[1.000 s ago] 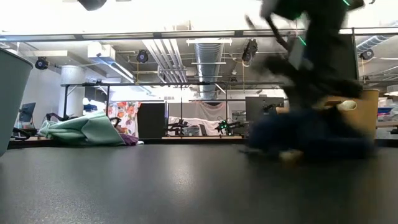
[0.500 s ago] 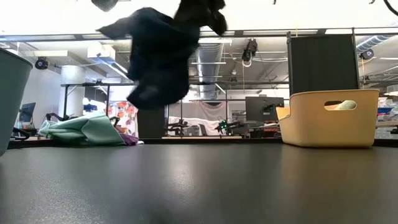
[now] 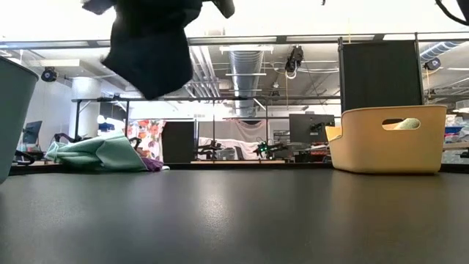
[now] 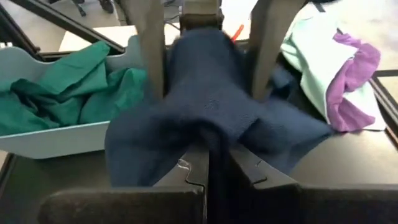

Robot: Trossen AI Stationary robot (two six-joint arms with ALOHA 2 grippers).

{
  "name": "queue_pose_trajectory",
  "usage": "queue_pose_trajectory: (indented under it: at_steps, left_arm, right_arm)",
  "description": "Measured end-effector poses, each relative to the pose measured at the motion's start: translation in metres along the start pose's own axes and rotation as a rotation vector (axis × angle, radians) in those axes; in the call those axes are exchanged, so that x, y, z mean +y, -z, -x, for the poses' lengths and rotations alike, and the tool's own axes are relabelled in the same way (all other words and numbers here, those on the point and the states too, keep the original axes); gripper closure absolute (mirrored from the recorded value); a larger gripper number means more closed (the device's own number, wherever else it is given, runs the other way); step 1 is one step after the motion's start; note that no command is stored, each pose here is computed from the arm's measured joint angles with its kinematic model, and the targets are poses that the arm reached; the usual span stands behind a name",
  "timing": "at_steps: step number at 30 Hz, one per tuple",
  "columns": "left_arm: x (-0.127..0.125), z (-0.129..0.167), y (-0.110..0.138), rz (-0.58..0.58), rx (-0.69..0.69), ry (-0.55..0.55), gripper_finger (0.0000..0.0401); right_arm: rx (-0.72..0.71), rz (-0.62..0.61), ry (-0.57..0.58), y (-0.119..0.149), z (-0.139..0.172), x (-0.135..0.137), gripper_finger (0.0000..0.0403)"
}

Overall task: Sort microfiber towel by color & place in baskets
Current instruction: Put the dark blue microfiber towel into the green bin

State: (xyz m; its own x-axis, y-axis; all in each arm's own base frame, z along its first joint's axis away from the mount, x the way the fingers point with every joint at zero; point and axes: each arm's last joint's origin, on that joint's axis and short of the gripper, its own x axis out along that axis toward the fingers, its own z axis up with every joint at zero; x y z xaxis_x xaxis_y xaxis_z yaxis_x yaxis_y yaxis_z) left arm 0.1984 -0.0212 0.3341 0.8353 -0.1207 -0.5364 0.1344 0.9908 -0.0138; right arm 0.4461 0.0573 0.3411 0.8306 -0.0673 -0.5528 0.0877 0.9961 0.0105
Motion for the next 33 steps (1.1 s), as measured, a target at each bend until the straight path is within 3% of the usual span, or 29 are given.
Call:
queue_pose_trajectory:
  at_steps: [6, 13, 18, 23, 27, 30, 33]
  left_arm:
    - [0.001, -0.013, -0.005, 0.002, -0.024, -0.002, 0.0233]
    - [0.002, -0.016, -0.008, 0.008, -0.003, -0.028, 0.0378]
    - [-0.001, 0.009, -0.020, 0.011, 0.028, -0.020, 0.0373]
    - [-0.012, 0.042, -0.026, 0.017, 0.118, 0.032, 0.0380]
    - [-0.028, 0.067, -0.030, 0.068, 0.166, 0.169, 0.0380]
    - [-0.041, 0.080, -0.028, 0.165, 0.208, 0.316, 0.0380]
    - [-0.054, 0.082, -0.019, 0.277, 0.278, 0.385, 0.0380]
  right_arm:
    - [-0.028, -0.003, -0.003, -0.008, 0.005, -0.003, 0.0380]
    - [-0.061, -0.055, -0.002, -0.017, 0.011, -0.003, 0.0328]
    - [-0.134, -0.076, -0.003, -0.035, 0.025, -0.004, 0.0276]
    - [-0.258, -0.078, 0.149, -0.061, 0.050, -0.010, 0.0237]
    - [-0.415, -0.010, 0.302, -0.093, 0.084, -0.021, 0.0225]
    - [-0.572, 0.073, 0.383, -0.117, 0.110, -0.032, 0.0224]
    - [-0.749, 0.205, 0.498, -0.135, 0.128, -0.042, 0.0230]
